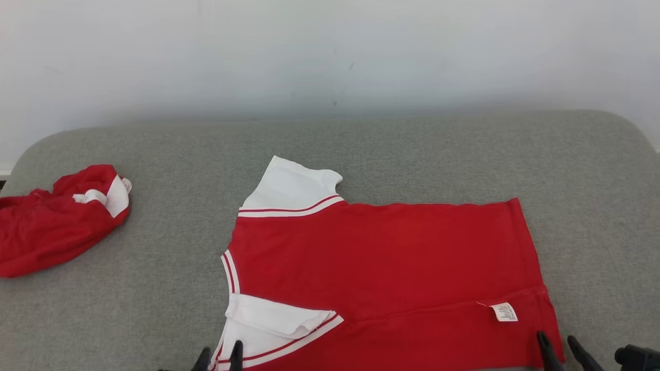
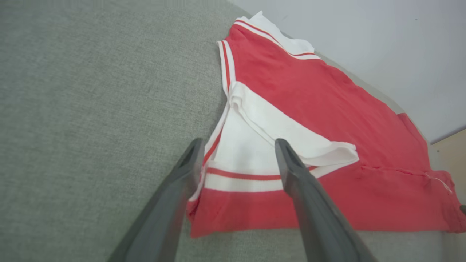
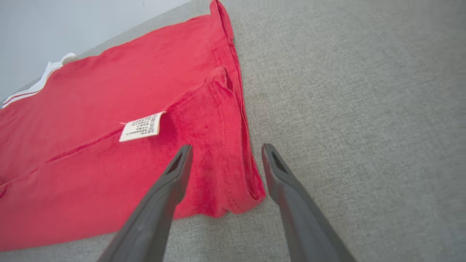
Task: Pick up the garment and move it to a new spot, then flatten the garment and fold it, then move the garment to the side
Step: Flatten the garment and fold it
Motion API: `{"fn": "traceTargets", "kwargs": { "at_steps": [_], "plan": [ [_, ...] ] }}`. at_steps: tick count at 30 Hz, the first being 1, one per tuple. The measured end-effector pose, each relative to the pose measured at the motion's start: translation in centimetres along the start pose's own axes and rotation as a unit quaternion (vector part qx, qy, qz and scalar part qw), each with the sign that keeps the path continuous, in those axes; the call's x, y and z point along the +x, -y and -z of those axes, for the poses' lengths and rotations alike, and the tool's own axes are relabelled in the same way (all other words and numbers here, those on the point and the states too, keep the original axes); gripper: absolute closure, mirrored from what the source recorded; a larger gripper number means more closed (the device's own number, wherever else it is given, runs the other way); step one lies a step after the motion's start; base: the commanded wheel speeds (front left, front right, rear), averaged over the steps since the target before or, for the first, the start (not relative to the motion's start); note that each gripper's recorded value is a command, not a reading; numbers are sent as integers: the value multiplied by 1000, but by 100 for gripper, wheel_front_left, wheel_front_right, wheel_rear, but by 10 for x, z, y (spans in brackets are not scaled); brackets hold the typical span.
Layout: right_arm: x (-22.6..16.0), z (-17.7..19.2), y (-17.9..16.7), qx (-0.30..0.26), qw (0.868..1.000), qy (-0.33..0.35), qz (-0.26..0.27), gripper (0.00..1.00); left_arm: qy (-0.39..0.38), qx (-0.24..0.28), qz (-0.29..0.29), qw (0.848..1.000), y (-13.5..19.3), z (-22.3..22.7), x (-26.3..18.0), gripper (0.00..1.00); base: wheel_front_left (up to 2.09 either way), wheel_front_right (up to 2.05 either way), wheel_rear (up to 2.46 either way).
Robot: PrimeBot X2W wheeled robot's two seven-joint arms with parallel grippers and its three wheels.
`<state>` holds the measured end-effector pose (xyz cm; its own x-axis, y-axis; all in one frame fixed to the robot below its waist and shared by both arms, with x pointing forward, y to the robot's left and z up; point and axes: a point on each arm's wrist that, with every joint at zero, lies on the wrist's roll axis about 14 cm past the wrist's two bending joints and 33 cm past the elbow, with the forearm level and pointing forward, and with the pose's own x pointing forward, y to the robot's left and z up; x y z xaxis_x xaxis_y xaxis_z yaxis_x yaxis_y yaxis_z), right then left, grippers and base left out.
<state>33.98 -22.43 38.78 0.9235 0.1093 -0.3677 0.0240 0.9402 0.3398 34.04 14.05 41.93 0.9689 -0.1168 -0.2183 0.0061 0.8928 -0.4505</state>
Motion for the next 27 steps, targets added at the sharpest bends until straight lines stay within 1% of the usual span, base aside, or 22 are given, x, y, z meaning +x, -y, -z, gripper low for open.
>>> {"fn": "traceTargets", "kwargs": {
  "at_steps": [4, 7, 9, 13, 18, 20, 22, 27],
  "plan": [
    [1, -23, -8, -13, 999, 44, -11, 0, 33, 14, 7, 999, 3, -21, 6, 0, 0, 0, 0],
    [3, -46, -17, -25, 996, 85, -22, 0, 70, 25, 13, 997, 7, -46, 10, 0, 0, 0, 0],
    [3, -52, -21, -28, 995, 97, -25, 0, 81, 27, 13, 996, 7, -53, 12, 0, 0, 0, 0],
    [2, -76, -36, -39, 988, 145, -37, 0, 133, 49, 14, 990, 9, -87, 15, 0, 0, 0, 0],
    [-3, -106, -56, -72, 976, 200, -53, 0, 178, 96, 18, 979, 12, -119, 16, 0, 0, 0, 0],
    [-5, -114, -61, -85, 971, 216, -56, 0, 192, 115, 17, 974, 12, -130, 16, 0, 0, 0, 0],
    [-7, -120, -66, -101, 967, 226, -58, 0, 200, 117, 15, 973, 11, -134, 16, 0, 0, 0, 0],
    [-11, -123, -74, -104, 963, 242, -58, 0, 208, 137, 15, 968, 9, -140, 12, 0, 0, 0, 0]
  ]
}}
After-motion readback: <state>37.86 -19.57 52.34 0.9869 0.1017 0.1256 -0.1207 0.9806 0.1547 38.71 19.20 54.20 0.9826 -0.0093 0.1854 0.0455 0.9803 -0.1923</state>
